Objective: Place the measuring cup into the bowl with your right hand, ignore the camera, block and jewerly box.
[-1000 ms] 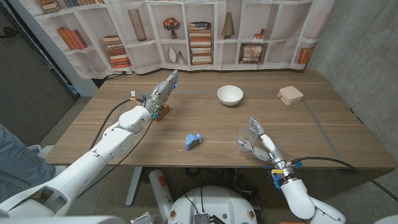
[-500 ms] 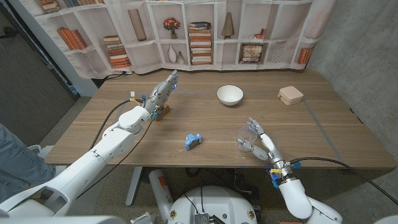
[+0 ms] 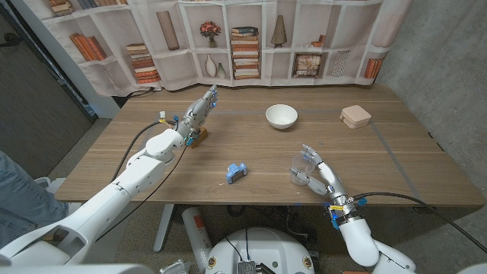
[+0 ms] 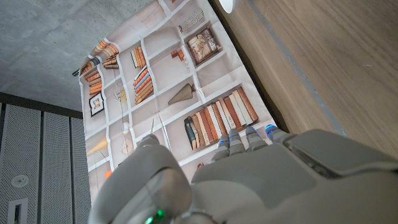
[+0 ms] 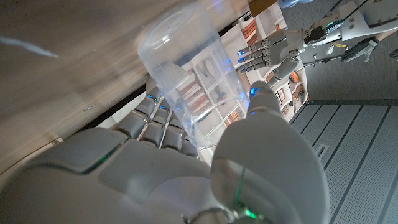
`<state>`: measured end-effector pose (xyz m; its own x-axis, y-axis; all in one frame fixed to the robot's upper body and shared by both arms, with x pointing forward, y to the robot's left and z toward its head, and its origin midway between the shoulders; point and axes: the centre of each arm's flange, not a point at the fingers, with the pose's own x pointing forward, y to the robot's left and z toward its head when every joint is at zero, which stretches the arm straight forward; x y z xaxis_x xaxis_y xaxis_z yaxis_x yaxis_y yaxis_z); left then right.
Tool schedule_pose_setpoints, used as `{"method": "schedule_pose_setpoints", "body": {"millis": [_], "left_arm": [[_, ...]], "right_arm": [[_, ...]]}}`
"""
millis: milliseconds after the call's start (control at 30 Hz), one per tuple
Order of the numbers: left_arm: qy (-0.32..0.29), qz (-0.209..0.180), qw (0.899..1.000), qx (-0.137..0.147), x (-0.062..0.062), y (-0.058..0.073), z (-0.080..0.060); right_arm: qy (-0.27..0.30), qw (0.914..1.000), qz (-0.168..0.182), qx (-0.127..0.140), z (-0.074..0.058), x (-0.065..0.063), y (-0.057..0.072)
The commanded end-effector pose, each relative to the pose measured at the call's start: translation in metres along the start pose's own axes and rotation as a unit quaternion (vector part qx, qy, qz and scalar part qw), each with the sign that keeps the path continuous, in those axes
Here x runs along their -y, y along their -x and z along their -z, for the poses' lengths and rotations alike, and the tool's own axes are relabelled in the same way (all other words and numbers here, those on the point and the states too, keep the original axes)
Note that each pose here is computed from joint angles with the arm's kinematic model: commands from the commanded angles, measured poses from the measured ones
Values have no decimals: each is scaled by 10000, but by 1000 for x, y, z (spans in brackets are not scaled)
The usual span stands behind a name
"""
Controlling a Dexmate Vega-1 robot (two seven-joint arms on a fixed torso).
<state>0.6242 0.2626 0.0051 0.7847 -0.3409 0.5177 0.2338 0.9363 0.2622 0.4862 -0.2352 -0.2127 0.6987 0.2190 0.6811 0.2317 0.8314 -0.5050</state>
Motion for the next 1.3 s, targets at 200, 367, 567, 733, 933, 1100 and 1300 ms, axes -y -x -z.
{"method": "schedule_pose_setpoints", "body": {"millis": [200, 367, 567, 733, 933, 1100, 1300], "left_arm": [[50, 48, 10000, -31, 3, -6, 5], [60, 59, 10000, -43, 3, -7, 6], [61, 72, 9999, -62, 3, -10, 7], [62, 80, 9999, -78, 3, -12, 7], [56, 79, 9999, -99, 2, -14, 8], [62, 79, 9999, -126, 1, -15, 10], [70, 97, 9998, -159, 0, -18, 12]], "right_arm": [[-25, 9999, 149, -36, -1, 2, 4], [-34, 9998, 190, -28, -2, 2, 4], [-53, 9997, 258, -20, -2, 3, 4], [-54, 9994, 329, -20, -2, 4, 4], [-88, 9990, 426, -31, -2, 3, 4], [-126, 9989, 446, -54, -1, 2, 3], [-166, 9987, 489, -53, -2, 3, 2]]}}
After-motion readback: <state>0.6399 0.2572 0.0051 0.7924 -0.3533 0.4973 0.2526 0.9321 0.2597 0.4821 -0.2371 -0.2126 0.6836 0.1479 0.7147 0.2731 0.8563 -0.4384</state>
